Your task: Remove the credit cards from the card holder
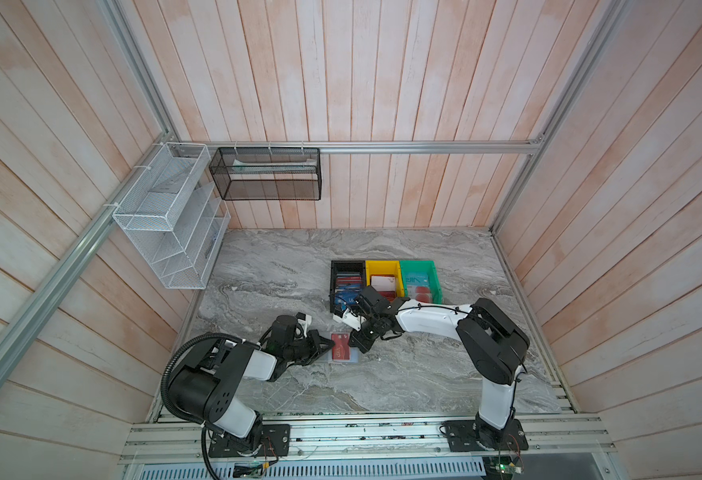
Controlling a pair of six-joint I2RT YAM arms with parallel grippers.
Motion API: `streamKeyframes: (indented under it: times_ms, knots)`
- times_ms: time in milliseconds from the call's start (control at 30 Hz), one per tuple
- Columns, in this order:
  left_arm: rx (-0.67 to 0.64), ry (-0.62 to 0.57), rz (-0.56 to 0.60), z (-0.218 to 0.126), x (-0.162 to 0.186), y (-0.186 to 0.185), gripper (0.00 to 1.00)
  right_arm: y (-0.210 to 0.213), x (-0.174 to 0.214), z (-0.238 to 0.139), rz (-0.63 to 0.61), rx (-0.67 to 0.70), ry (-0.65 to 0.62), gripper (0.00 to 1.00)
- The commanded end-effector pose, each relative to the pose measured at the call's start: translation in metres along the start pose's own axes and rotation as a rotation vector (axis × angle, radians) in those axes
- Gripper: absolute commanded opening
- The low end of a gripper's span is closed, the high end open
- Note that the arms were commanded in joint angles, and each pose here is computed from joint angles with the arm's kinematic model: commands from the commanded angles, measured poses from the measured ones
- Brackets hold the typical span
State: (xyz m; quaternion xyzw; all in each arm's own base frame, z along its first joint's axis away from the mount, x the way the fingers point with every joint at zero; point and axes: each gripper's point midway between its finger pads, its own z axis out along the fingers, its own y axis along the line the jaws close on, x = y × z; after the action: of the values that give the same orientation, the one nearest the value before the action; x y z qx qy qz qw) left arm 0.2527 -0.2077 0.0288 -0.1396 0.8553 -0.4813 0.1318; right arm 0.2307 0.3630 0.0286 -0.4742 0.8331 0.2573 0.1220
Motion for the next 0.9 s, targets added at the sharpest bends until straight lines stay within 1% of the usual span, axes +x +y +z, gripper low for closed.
streamKeyframes:
  times_ms: [0,267,433,633,767,867]
  knots:
    - [-0.063,0.008,-0.011,-0.001,0.007,0.016,0.03,-0.002,0.033,0.011,0.046,0.008,0.108,0.05]
    - [-0.078,0.018,-0.013,-0.002,0.012,0.022,0.03,-0.003,0.034,0.012,0.052,0.006,0.114,0.05]
    - [-0.111,0.024,-0.019,-0.005,0.018,0.033,0.05,-0.003,0.033,0.012,0.053,0.008,0.113,0.05]
    - [-0.156,0.027,-0.037,-0.014,0.024,0.049,0.05,-0.003,0.032,0.011,0.054,0.009,0.110,0.06]
    - [-0.159,0.010,-0.034,-0.021,0.021,0.049,0.05,-0.002,0.032,0.011,0.055,0.006,0.114,0.06]
    - [-0.169,0.005,-0.032,-0.025,0.020,0.050,0.09,-0.002,0.033,0.011,0.057,0.007,0.115,0.07]
